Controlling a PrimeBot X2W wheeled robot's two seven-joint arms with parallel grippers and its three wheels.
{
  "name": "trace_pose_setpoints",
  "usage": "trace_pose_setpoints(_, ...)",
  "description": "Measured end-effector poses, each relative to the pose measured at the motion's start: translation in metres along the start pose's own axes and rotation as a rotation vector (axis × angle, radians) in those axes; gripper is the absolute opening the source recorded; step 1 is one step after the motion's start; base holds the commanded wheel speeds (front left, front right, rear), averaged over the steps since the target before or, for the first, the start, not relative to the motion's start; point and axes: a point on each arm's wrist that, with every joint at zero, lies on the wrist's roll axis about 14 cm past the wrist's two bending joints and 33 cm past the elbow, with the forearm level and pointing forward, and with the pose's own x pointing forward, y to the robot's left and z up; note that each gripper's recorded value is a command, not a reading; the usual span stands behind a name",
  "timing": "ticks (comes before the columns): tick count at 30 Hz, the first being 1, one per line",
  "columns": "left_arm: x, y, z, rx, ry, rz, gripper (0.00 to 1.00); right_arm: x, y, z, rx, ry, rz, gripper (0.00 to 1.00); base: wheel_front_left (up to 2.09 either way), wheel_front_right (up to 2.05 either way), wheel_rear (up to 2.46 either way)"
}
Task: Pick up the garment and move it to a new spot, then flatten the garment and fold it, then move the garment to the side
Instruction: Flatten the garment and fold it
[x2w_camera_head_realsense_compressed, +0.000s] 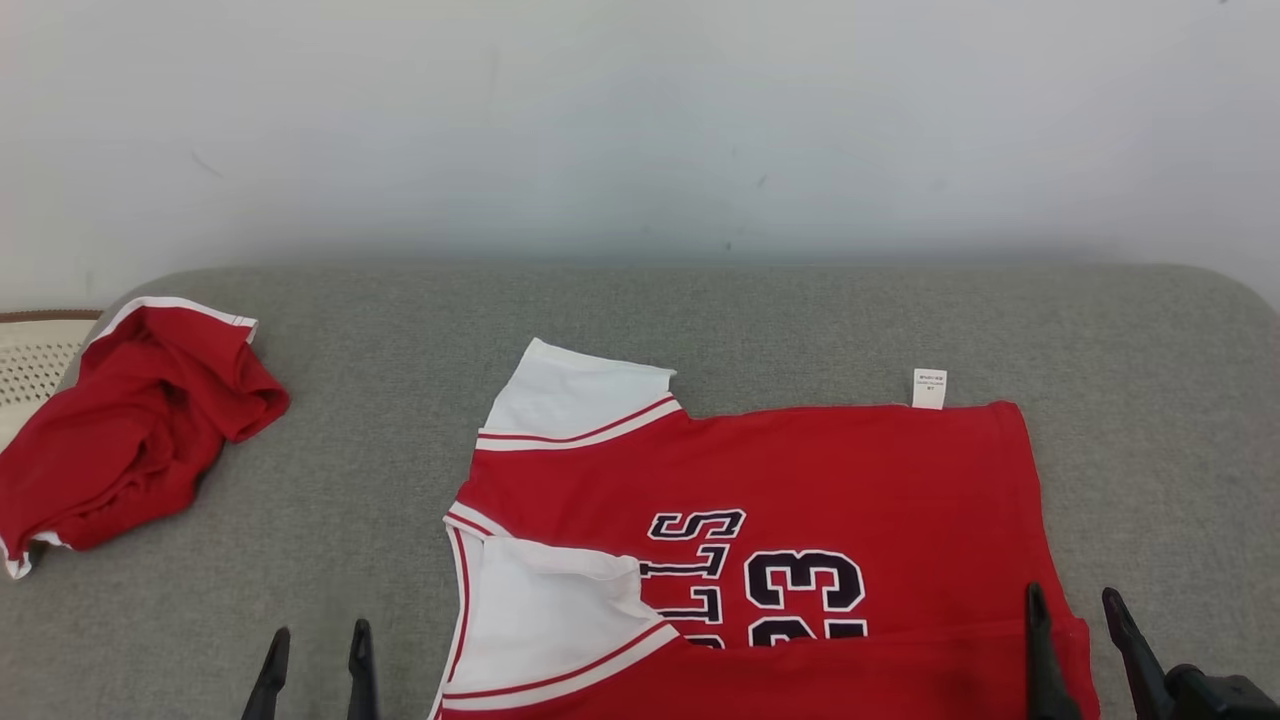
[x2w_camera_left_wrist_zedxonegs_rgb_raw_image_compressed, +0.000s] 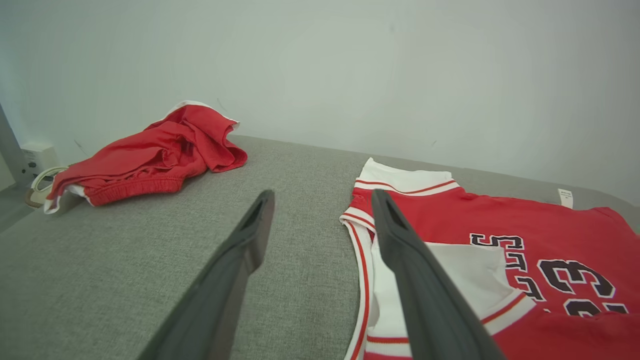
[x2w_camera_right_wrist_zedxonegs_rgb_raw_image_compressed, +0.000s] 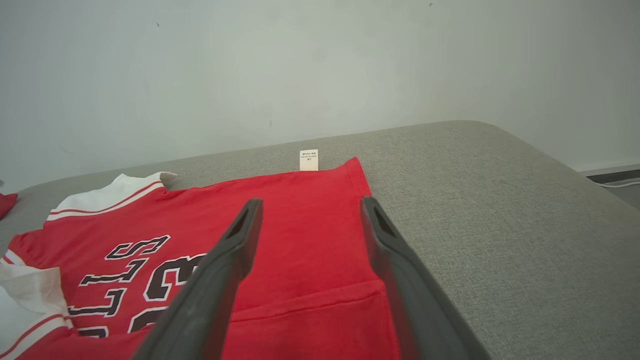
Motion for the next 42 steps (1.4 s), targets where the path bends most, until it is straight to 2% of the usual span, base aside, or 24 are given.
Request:
trace_pose_setpoints(8,0.036,-0.015,0.0,-0.004,0.014,-0.111,1.0,0.006,-0.004,0.003,-0.002,0.005,-0.013,1.0,0.0,0.0,0.0)
trace_pose_setpoints(16,0.11,-0.044,0.013,-0.004,0.055,-0.266,1.0,0.032,-0.026,0.012,0.001,-0.026,-0.06,1.0,0.0,0.0,0.0)
trace_pose_setpoints(23,0.177,-0.074,0.001,-0.101,0.189,-0.348,1.0,0.07,-0.036,0.015,-0.002,-0.058,-0.066,1.0,0.0,0.0,0.0)
trace_pose_setpoints(33,0.238,-0.097,-0.08,-0.031,0.433,-0.395,1.0,0.116,-0.049,0.0,-0.014,-0.042,-0.066,1.0,0.0,0.0,0.0)
trace_pose_setpoints(42,0.256,-0.133,-0.14,-0.003,0.567,-0.462,1.0,0.12,-0.073,-0.017,-0.042,0.016,-0.114,1.0,0.0,0.0,0.0)
